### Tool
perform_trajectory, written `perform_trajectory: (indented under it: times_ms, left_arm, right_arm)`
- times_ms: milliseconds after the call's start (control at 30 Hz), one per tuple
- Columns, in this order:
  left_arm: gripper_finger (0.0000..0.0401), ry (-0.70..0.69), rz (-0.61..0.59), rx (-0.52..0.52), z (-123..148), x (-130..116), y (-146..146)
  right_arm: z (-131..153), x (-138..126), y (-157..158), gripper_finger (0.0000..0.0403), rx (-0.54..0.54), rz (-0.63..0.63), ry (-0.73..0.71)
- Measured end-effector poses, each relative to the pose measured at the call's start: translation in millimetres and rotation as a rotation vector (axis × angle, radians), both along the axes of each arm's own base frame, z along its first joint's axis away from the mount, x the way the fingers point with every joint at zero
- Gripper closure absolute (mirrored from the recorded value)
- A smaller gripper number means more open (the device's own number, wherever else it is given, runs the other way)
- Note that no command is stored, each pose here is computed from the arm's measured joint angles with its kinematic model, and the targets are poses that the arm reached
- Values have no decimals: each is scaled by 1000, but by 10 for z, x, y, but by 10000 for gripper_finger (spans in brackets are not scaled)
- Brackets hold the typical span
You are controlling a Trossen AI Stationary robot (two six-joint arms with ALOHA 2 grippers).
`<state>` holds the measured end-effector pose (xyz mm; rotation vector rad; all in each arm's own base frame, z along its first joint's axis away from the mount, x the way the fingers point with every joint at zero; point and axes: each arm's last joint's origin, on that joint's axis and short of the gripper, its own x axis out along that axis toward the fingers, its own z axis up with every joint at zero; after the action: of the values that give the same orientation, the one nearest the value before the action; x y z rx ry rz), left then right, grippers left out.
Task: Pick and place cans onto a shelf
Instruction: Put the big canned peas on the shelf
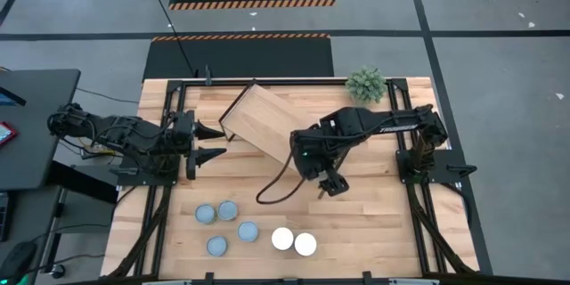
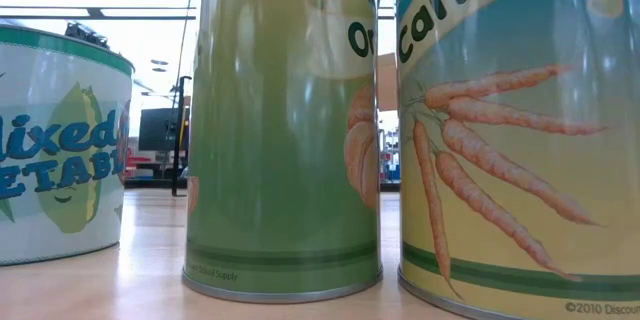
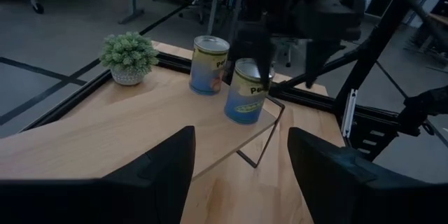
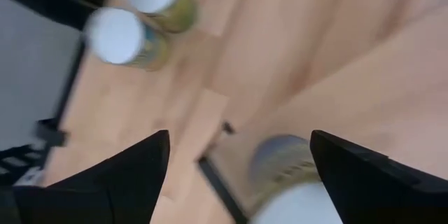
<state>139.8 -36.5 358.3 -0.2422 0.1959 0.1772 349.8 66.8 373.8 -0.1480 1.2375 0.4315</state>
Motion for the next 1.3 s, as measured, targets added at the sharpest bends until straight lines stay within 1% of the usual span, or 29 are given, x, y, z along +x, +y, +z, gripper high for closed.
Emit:
perform_trajectory:
  times_ms: [100, 333, 567, 833, 1300]
  left_arm:
    - [166, 0, 0, 0, 0, 0, 0]
    - [166, 1, -24, -11, -1, 1, -8]
    - [166, -3, -23, -18, 2, 1, -8]
    - [166, -4, -23, -18, 3, 2, -9]
    - [166, -5, -23, -24, 4, 2, -9]
  right_arm:
    - [3, -8, 43, 54, 45, 11, 9]
    - [18, 28, 106, 55, 63, -36, -27]
    - [16, 49, 54, 55, -17, -145, -44]
    - [20, 73, 4, 55, -118, -201, -85]
    - [77, 203, -53, 55, -82, -242, -215]
